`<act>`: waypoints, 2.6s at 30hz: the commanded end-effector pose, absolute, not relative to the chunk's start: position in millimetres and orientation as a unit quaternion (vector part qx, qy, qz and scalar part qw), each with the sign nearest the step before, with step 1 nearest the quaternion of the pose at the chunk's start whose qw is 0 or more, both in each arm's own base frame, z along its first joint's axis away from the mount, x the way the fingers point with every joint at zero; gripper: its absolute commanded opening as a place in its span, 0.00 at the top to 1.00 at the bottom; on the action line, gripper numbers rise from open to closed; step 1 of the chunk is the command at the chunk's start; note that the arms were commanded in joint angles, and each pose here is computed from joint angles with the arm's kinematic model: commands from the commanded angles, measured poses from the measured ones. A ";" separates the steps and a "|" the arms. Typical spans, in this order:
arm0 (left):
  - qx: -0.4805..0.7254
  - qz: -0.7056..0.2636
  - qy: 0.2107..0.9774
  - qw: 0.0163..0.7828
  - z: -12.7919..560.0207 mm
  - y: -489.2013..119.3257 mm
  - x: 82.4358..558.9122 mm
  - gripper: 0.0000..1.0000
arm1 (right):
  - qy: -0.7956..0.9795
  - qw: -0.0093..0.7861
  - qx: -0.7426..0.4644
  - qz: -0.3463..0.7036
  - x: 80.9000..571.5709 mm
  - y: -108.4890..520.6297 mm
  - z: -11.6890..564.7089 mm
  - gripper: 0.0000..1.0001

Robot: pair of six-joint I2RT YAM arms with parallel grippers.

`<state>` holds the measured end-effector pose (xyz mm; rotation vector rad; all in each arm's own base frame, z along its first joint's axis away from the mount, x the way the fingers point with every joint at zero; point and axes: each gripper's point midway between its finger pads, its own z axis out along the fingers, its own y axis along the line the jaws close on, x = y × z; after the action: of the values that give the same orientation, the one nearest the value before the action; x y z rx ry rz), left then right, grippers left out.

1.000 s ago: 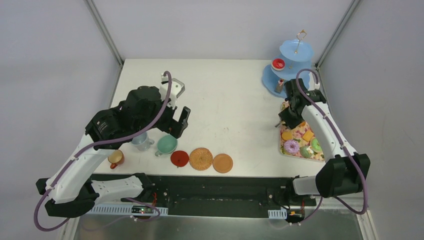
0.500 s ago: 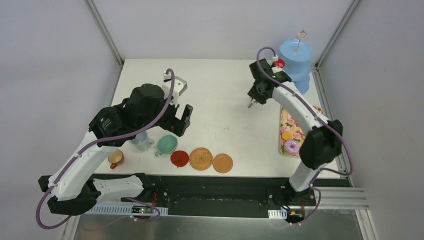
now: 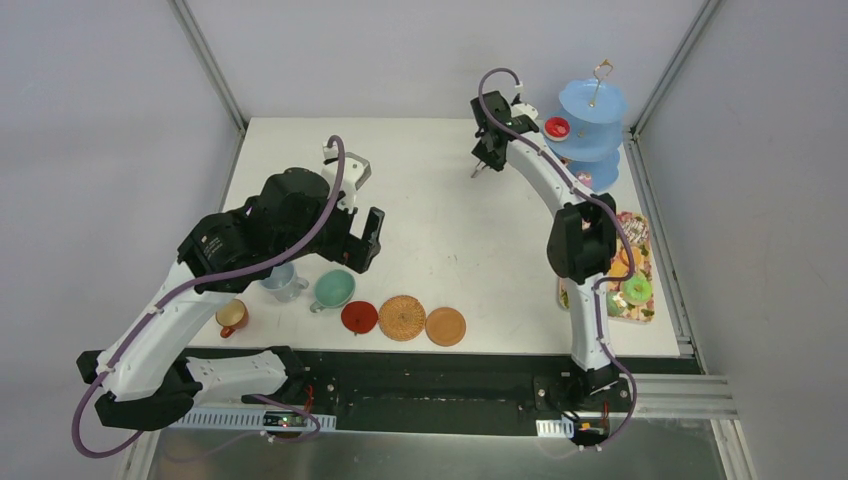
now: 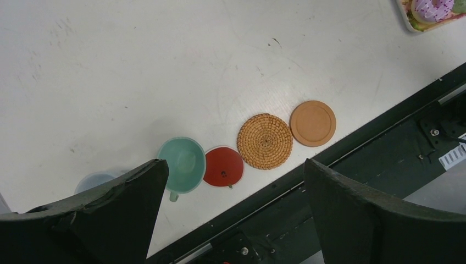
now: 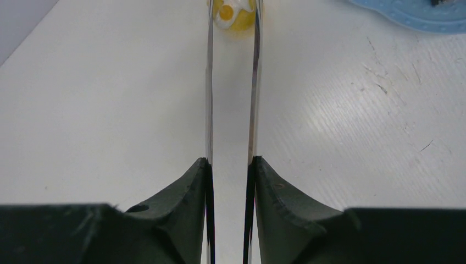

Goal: Serve the afternoon tea

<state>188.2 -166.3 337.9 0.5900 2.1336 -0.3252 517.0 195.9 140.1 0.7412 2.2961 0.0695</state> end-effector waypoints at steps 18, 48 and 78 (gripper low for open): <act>0.240 -0.105 0.852 0.453 337.2 -162.3 196.1 0.00 | 0.845 0.429 0.317 0.005 572.9 133.0 170.5 0.74; 0.273 -0.069 0.849 0.448 326.5 -147.0 192.8 0.00 | 0.839 0.411 0.353 -0.059 582.5 84.9 124.7 0.65; 0.262 -0.096 0.839 0.468 344.3 -144.7 185.4 0.00 | 0.879 0.374 0.295 -0.024 516.9 132.0 154.0 0.45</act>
<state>189.6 -146.9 328.3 0.6547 2.1049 -0.2057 528.4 124.2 96.3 0.7699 2.3188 -0.1546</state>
